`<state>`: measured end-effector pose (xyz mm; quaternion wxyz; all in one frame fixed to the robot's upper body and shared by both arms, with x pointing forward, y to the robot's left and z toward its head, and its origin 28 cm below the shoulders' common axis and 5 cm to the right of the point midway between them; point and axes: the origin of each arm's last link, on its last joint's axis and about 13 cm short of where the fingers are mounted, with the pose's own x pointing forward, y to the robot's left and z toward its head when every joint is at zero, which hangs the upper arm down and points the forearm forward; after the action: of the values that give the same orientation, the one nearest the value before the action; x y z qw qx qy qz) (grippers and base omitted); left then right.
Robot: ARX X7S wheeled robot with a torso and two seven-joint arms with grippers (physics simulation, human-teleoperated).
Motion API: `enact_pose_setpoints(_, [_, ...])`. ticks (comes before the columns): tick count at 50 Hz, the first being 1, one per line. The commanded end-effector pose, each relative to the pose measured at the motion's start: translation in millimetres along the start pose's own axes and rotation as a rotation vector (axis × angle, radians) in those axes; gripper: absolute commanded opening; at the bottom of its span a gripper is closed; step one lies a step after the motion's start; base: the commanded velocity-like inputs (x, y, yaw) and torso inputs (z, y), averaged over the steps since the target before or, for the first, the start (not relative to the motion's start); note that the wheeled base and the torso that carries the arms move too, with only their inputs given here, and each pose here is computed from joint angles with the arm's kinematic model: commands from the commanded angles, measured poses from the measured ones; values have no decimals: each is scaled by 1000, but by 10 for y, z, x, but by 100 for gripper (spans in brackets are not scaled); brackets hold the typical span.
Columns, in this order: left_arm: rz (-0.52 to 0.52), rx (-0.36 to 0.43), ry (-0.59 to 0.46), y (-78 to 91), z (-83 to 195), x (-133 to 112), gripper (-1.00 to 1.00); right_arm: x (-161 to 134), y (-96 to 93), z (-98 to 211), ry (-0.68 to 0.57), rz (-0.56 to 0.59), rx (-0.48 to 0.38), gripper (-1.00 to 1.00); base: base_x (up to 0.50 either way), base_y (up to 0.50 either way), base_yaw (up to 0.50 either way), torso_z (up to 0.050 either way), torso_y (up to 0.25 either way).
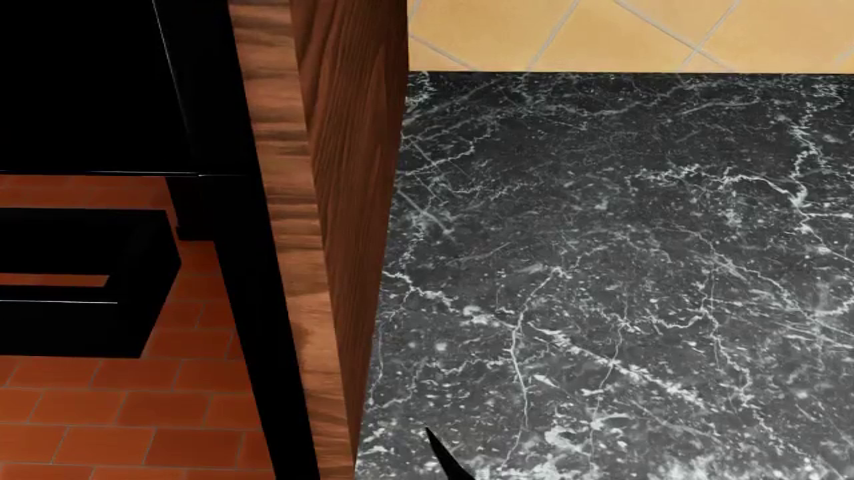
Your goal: Open the microwave door
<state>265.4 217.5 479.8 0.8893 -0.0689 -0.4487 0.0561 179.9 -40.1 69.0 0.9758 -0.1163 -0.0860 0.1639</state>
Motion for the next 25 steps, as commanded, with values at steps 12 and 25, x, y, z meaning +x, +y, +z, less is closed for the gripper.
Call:
enact_pose_setpoints(12, [94,27,-36,402,-24,26,100,7,-6,-14,3,-2,4,100,0,0,0,0,0])
enact_pose_setpoints(25, [128,6,-79,565,138,-58,100,14,-4,-22,7,-2,4,100,0,0,0,0,0])
